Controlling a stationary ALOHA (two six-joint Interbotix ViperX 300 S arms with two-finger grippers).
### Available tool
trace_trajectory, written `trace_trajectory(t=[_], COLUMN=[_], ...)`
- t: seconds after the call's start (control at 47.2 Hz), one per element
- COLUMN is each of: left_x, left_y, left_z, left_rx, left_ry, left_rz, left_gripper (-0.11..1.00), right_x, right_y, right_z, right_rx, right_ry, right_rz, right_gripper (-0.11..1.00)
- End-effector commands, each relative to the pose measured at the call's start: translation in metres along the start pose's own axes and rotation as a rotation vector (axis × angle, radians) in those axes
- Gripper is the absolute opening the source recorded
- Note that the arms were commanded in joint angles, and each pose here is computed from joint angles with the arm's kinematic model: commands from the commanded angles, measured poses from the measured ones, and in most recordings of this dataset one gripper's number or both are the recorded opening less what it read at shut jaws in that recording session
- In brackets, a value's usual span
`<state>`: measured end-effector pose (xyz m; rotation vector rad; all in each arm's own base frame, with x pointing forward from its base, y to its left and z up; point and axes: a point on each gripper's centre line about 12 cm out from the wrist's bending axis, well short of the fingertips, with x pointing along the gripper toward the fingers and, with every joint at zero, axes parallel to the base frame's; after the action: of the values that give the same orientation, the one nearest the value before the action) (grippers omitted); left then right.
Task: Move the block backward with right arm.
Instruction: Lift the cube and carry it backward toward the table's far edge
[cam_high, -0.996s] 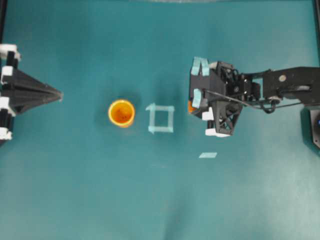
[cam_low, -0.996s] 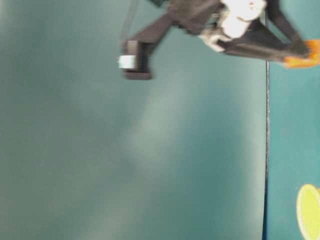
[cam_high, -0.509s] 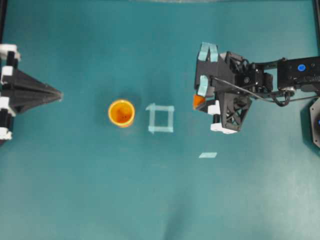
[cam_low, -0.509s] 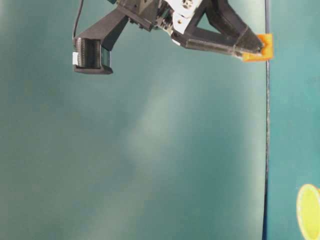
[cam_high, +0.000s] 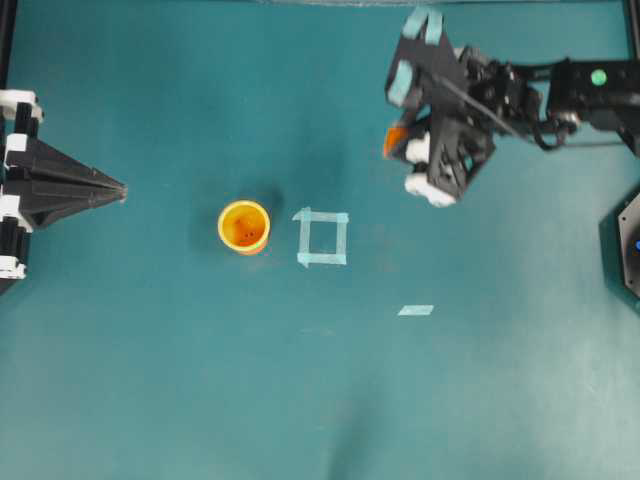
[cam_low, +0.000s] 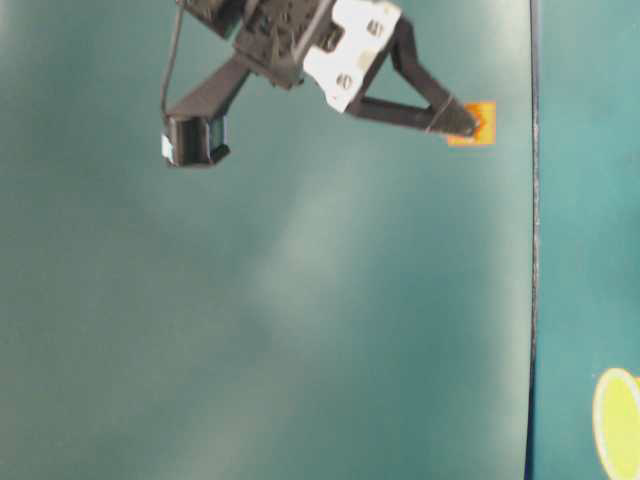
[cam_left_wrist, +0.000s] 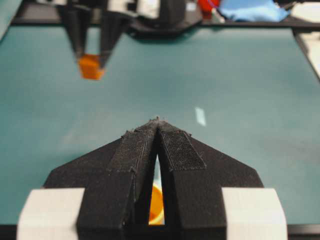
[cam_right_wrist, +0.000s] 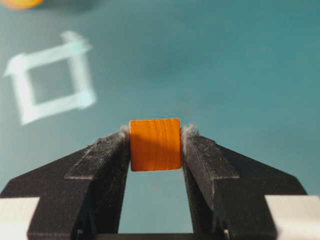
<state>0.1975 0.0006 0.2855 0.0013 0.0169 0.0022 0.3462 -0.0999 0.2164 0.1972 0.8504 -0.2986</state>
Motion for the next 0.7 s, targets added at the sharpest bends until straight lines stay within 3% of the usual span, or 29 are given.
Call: trace_trajectory(t=[0.0, 0.297, 0.678], left_x=[0.003, 0.002, 0.003], left_y=[0.0, 0.0, 0.0], left_z=[0.011, 0.011, 0.011], left_rx=[0.003, 0.003, 0.003], left_ry=[-0.026, -0.028, -0.025], left_rz=[0.001, 0.001, 0.001], left_gripper=[0.0, 0.0, 0.0], right_x=[-0.005, 0.0, -0.001], right_y=[-0.013, -0.066, -0.121], right_z=[0.02, 0.046, 0.061], right_rx=[0.022, 0.091, 0.159], right_ry=[-0.046, -0.064, -0.091], right_rz=[-0.024, -0.125, -0.223], right_gripper=[0.4, 0.4, 0.4])
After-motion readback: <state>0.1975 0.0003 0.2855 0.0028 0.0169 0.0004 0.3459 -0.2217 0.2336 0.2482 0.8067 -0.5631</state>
